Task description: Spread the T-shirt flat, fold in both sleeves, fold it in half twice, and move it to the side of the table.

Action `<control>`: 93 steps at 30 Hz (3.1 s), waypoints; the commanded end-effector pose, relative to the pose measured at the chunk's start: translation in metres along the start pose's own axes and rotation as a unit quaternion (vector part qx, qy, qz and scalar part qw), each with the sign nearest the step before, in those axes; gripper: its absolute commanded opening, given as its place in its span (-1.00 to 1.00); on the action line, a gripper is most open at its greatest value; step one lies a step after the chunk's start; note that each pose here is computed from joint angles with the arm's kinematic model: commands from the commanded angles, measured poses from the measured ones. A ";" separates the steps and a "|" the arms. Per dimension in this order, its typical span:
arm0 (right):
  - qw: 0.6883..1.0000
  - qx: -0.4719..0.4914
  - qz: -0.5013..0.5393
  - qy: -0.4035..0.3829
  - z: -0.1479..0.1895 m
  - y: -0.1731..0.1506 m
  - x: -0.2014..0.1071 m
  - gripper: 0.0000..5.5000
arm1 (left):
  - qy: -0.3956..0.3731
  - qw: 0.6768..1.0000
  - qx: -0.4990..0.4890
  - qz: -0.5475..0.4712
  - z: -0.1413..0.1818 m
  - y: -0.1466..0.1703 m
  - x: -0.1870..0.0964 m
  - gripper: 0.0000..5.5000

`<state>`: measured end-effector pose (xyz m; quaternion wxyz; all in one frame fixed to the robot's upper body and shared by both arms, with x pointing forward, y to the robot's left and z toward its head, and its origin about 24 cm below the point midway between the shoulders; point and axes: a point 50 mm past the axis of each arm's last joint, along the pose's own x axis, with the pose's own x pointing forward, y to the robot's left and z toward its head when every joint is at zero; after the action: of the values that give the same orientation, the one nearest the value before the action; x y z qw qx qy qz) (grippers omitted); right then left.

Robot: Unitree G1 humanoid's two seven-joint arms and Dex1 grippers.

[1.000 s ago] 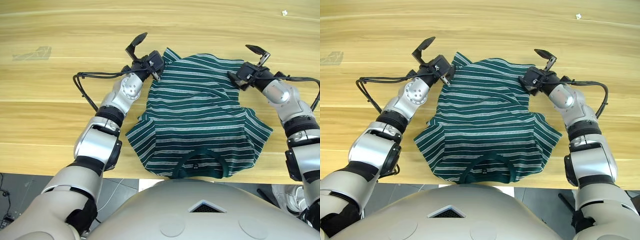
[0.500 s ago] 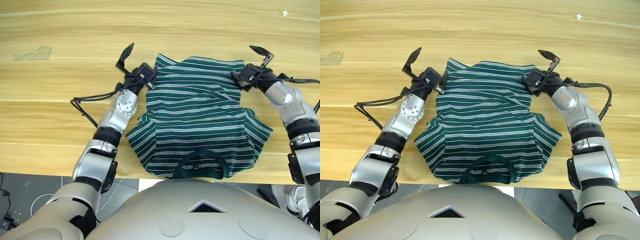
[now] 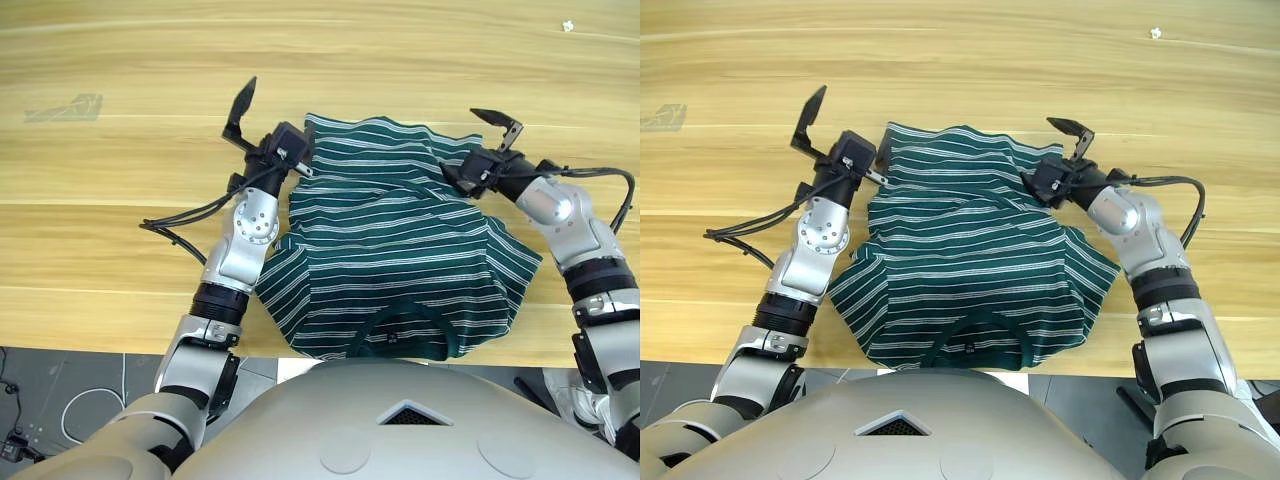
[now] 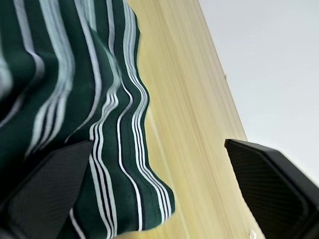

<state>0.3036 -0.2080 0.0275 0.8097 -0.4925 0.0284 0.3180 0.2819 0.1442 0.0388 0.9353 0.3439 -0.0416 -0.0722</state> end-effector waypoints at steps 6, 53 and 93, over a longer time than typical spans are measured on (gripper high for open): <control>0.995 0.026 -0.045 0.090 0.000 -0.040 0.046 0.79 | 0.015 0.989 -0.002 0.145 0.002 0.075 0.031 0.96; 0.994 -0.087 0.060 -0.002 0.070 0.001 0.094 0.79 | -0.065 0.996 -0.007 0.061 0.051 0.043 -0.020 0.96; 0.913 0.049 -0.344 -0.213 0.088 -0.119 -0.091 0.79 | 0.243 0.733 -0.636 -0.001 -0.022 -0.026 -0.199 0.96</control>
<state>0.2712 -0.2215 0.1989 0.8776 -0.3548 -0.3030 0.1104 0.0914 0.1712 0.0175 0.9235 -0.3361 0.1849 -0.0083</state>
